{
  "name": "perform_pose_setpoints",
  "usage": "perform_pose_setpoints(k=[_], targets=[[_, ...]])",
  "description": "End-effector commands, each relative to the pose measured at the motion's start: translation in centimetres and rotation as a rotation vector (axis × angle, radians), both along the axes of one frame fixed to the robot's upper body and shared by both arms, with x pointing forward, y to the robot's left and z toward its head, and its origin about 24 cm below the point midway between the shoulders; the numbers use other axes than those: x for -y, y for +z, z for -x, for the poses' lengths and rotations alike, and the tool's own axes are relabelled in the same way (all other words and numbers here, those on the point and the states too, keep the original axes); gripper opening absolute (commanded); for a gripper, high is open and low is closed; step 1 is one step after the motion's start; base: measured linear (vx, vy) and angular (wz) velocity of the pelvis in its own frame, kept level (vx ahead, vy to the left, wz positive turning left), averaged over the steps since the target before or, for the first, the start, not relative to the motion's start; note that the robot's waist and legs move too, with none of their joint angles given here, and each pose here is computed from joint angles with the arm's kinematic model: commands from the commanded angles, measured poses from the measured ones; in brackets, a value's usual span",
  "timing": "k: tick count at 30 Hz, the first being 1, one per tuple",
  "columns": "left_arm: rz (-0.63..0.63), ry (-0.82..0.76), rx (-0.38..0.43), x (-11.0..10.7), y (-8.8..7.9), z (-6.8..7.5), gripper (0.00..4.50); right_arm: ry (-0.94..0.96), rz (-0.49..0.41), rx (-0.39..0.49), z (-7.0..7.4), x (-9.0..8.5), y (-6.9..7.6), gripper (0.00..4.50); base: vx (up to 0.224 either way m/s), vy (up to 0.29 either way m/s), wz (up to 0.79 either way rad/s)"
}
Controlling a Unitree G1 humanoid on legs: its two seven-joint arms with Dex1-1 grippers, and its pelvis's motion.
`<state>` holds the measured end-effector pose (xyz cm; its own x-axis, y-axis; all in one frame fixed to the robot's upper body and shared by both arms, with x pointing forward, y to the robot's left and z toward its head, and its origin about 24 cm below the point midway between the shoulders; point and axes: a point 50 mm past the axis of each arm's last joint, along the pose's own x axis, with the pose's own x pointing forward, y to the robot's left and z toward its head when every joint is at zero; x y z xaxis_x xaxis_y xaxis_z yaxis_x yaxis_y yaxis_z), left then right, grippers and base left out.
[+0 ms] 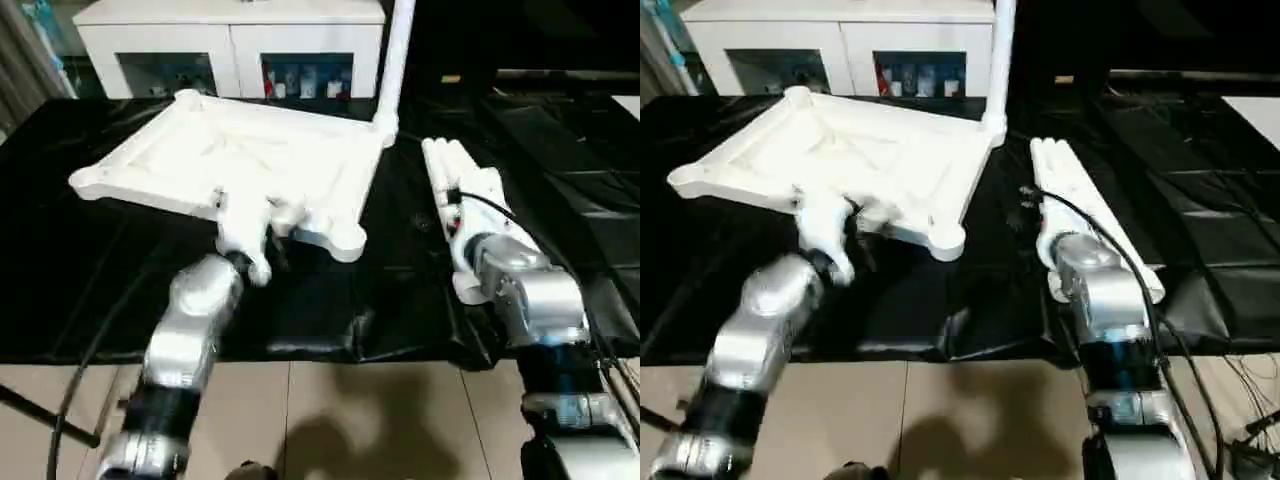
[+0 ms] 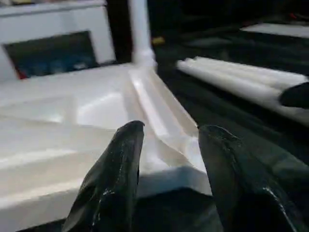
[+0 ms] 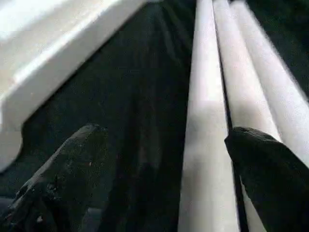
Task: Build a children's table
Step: Pick table leg
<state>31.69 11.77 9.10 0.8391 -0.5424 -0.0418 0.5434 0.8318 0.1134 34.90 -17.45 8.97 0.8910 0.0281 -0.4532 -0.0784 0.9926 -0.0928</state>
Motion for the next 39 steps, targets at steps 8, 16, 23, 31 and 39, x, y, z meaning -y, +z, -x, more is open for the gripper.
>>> perform_pose_setpoints(k=[8,16,23,31,39], targets=[[-0.086,-0.112,0.003,0.4,0.9,0.9,2.21,0.019,0.01,-0.119,-0.7,0.0,-0.5,4.41,0.0,0.0,0.0],[-0.116,-0.135,-0.015,0.2,1.2,1.4,2.21,0.059,-0.006,-0.158,-0.9,-0.9,-0.5,4.41,0.0,0.0,0.0],[-0.13,-0.143,-0.016,0.2,1.5,1.5,2.21,0.119,-0.037,-0.095,-1.3,-1.7,1.1,4.41,0.0,0.0,0.0],[-0.143,-0.143,-0.017,0.0,1.6,1.6,2.21,0.079,-0.064,-0.011,-2.1,-1.0,3.1,4.41,0.0,0.0,0.0],[-0.157,-0.145,-0.024,0.0,1.3,1.7,2.21,0.0,0.014,-0.14,-1.5,1.0,0.6,4.41,0.0,0.0,0.0]])
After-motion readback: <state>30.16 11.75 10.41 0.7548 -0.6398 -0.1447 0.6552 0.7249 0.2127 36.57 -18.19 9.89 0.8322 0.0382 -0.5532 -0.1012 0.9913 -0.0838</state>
